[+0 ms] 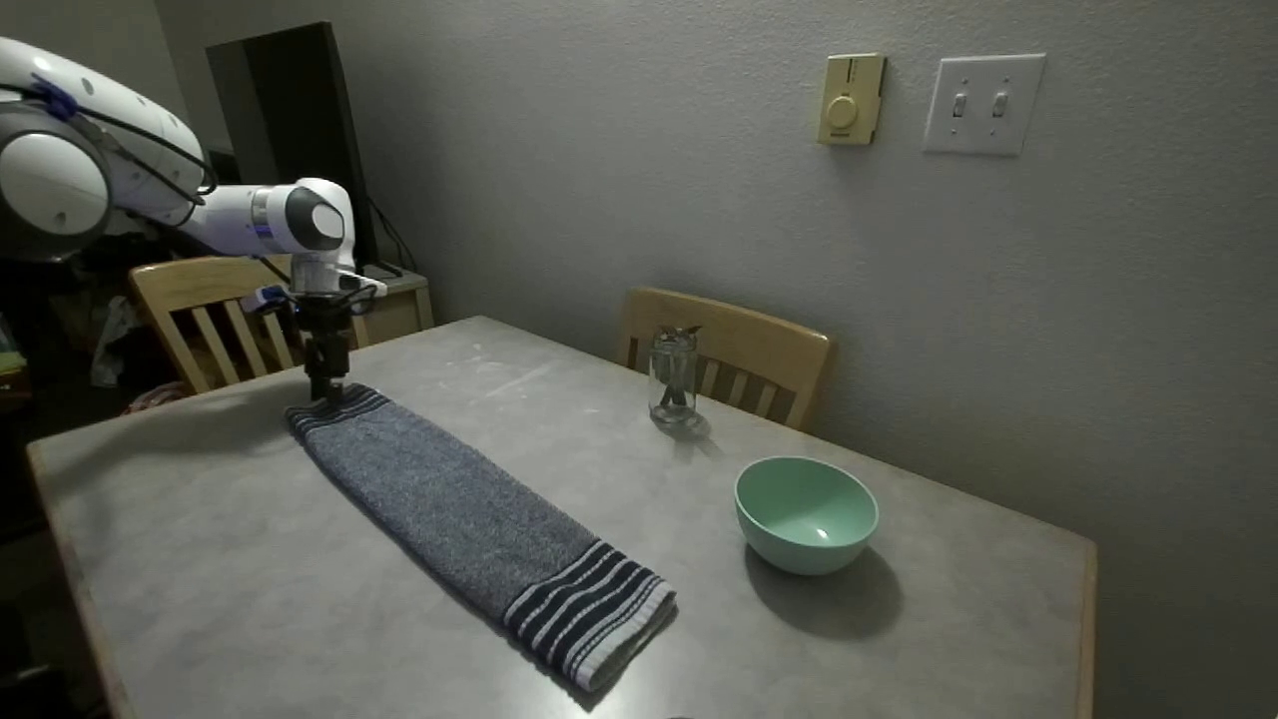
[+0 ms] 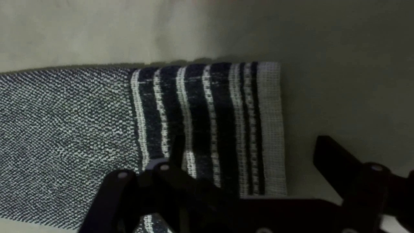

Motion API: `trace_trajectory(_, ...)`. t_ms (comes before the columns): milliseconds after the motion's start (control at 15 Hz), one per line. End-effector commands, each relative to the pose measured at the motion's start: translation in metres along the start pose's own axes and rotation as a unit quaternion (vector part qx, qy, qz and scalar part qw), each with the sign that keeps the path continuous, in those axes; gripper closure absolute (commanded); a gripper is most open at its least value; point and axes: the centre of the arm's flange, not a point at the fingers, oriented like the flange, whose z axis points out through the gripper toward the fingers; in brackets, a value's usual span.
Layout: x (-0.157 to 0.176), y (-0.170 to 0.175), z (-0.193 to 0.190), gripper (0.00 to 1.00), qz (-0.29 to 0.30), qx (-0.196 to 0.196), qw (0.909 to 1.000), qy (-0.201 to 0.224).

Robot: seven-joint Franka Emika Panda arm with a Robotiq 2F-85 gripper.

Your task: Fold up the grey towel on the table.

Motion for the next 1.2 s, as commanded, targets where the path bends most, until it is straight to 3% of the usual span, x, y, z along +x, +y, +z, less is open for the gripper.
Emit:
trace_trajectory(0,-0.007,0.014,0.014,0.08,0.025,-0.025,0.9994,0.0)
trace_trajectory(267,-0.015,0.031,0.011,0.11,0.066,-0.035,0.9972,-0.001)
trace_trajectory(467,-0.016,0.04,0.013,0.2,0.093,-0.041,0.9948,-0.004)
trace_trajectory(533,-0.016,0.041,0.014,0.37,0.1,-0.042,0.9941,-0.005)
trace_trajectory(867,-0.017,0.041,0.019,0.7,0.101,-0.042,0.9939,-0.014)
trace_trajectory(1133,-0.013,0.041,0.015,0.98,0.058,-0.026,0.998,-0.007)
